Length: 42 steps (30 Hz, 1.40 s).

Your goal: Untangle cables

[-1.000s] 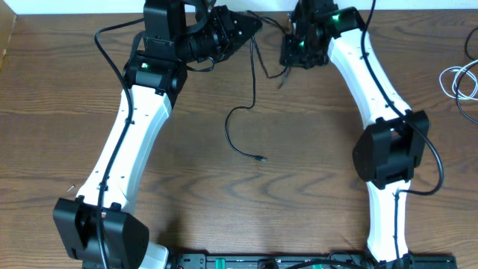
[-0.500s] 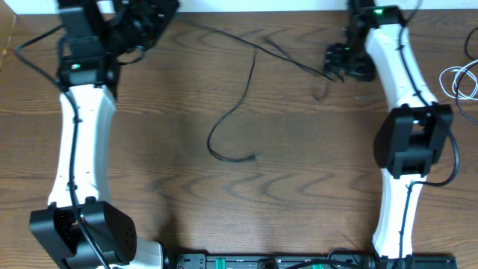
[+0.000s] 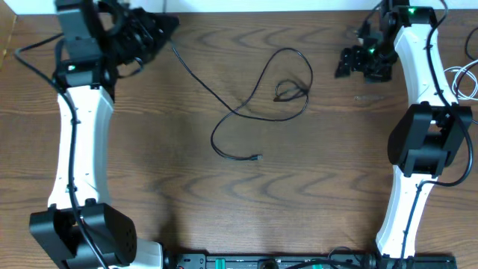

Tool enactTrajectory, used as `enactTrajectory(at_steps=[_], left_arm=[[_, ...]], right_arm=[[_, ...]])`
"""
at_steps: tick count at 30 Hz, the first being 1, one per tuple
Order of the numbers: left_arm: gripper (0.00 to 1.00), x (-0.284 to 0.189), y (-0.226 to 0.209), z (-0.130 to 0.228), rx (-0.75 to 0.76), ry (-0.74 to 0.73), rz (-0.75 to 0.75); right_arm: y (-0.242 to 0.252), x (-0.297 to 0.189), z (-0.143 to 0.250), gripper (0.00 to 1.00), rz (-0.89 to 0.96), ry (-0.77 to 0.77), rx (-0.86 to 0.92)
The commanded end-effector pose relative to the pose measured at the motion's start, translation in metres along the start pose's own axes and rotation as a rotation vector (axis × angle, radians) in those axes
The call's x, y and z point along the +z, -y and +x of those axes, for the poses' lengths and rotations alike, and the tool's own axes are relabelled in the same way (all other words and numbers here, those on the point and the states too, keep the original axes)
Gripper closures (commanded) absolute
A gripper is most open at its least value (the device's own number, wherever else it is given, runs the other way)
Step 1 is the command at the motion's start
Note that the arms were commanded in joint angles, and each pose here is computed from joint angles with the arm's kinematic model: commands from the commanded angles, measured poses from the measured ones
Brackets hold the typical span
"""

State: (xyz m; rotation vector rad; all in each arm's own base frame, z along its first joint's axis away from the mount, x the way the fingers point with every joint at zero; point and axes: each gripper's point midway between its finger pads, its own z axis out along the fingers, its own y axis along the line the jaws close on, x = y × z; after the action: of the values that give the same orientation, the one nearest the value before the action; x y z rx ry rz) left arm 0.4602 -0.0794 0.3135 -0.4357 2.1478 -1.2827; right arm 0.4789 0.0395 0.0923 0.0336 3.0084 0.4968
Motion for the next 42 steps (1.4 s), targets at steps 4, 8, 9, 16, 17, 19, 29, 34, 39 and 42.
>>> enactTrajectory(at_steps=[4, 8, 9, 16, 17, 19, 29, 34, 39, 42], left_arm=[[0.92, 0.017, -0.006, 0.042, 0.162, -0.066, -0.158], [0.92, 0.029, -0.013, 0.063, 0.199, -0.099, -0.248], [0.92, 0.030, -0.015, 0.067, 0.205, -0.102, -0.270], [0.69, 0.052, -0.037, 0.091, 0.234, -0.136, -0.417], [0.62, 0.057, -0.040, 0.094, 0.239, -0.142, -0.433], [0.51, 0.067, -0.049, 0.100, 0.247, -0.158, -0.465], [0.18, 0.088, -0.104, 0.103, 0.237, -0.180, -0.636], [0.18, 0.084, -0.111, 0.100, 0.248, -0.168, -0.682], [0.18, 0.081, -0.113, 0.102, 0.262, -0.185, -0.693], [0.18, 0.081, -0.114, 0.102, 0.263, -0.183, -0.696]], right_arm=[[-0.060, 0.011, 0.004, 0.12, -0.179, -0.018, -0.138], [-0.076, 0.017, 0.003, 0.05, -0.181, -0.004, -0.215], [-0.079, 0.017, 0.002, 0.04, -0.184, -0.002, -0.220], [-0.091, 0.019, -0.008, 0.03, -0.201, 0.027, -0.096], [-0.093, 0.020, -0.009, 0.04, -0.202, 0.032, -0.091], [-0.101, 0.022, -0.011, 0.04, -0.205, 0.045, -0.111], [-0.145, 0.052, -0.036, 0.04, -0.071, 0.187, -0.384], [-0.157, 0.082, -0.039, 0.09, -0.022, 0.196, -0.567], [-0.157, 0.115, -0.034, 0.15, -0.022, 0.158, -0.624], [-0.153, 0.133, -0.029, 0.18, -0.031, 0.126, -0.618]])
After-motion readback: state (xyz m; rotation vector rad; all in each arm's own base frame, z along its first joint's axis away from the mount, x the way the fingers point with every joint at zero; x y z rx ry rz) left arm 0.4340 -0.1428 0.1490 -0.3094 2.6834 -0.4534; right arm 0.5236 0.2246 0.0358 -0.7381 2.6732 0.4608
